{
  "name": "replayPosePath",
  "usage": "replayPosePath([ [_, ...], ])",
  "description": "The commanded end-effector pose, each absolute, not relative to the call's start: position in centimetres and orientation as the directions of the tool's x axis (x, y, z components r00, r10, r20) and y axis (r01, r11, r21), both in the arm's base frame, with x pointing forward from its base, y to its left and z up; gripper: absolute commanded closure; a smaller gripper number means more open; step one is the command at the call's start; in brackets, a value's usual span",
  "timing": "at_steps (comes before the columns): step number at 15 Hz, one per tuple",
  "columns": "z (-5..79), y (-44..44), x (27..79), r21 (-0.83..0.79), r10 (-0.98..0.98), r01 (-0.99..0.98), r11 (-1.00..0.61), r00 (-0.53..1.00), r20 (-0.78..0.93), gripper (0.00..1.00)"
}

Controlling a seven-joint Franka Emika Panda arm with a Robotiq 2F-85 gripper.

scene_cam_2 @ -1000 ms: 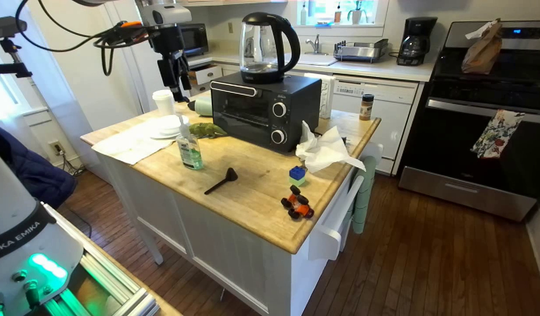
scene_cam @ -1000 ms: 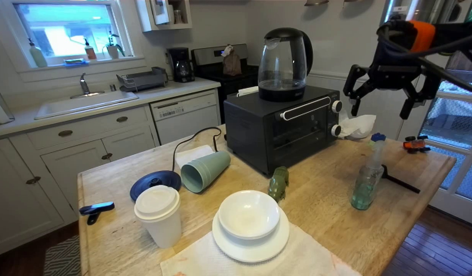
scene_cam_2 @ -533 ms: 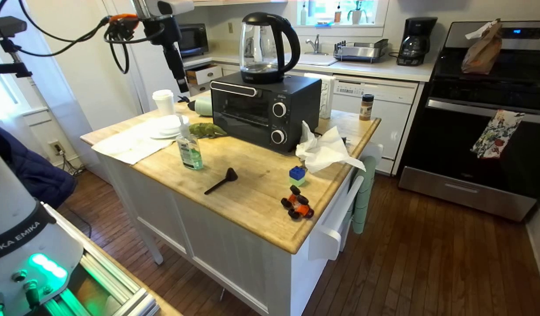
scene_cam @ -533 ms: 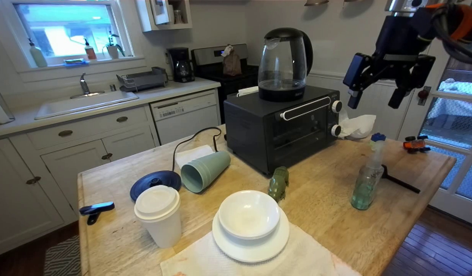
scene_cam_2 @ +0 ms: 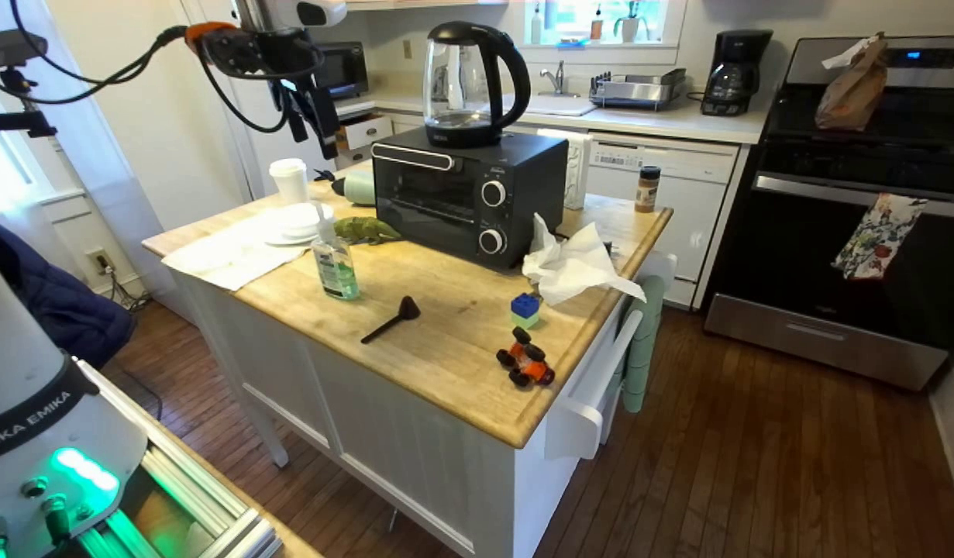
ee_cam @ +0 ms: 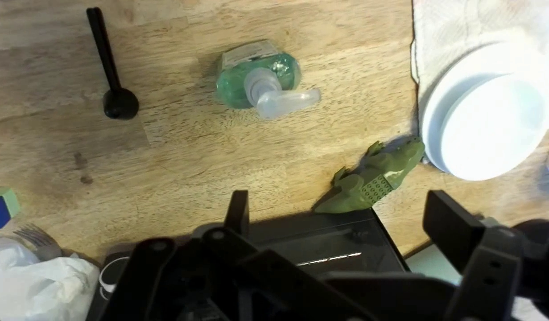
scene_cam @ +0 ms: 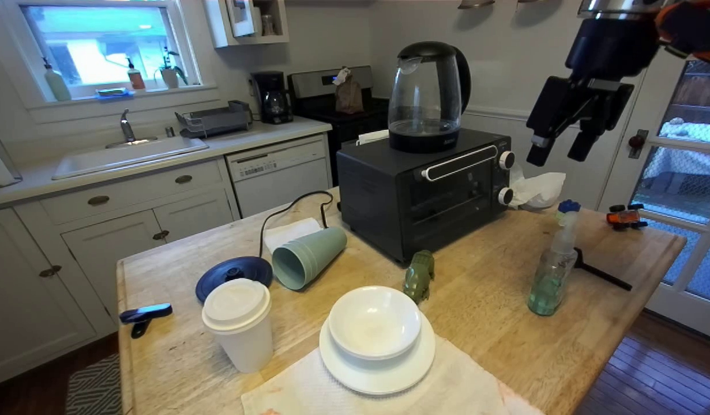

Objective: Turn the bottle

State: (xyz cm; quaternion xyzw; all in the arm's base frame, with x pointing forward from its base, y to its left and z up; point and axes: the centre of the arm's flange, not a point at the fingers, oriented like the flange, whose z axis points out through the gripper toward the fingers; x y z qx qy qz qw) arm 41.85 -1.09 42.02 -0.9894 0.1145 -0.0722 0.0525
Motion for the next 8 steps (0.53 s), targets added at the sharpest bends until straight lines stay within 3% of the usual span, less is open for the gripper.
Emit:
replayPosePath([
  [1,42.03,-1.2,40.84,-0.127,-0.142,-0.125,-0.984,0.98,0.136,0.0],
  [8,41.9,-1.09,41.79,-0.109,-0.153,-0.139,-0.984,0.979,0.136,0.0],
])
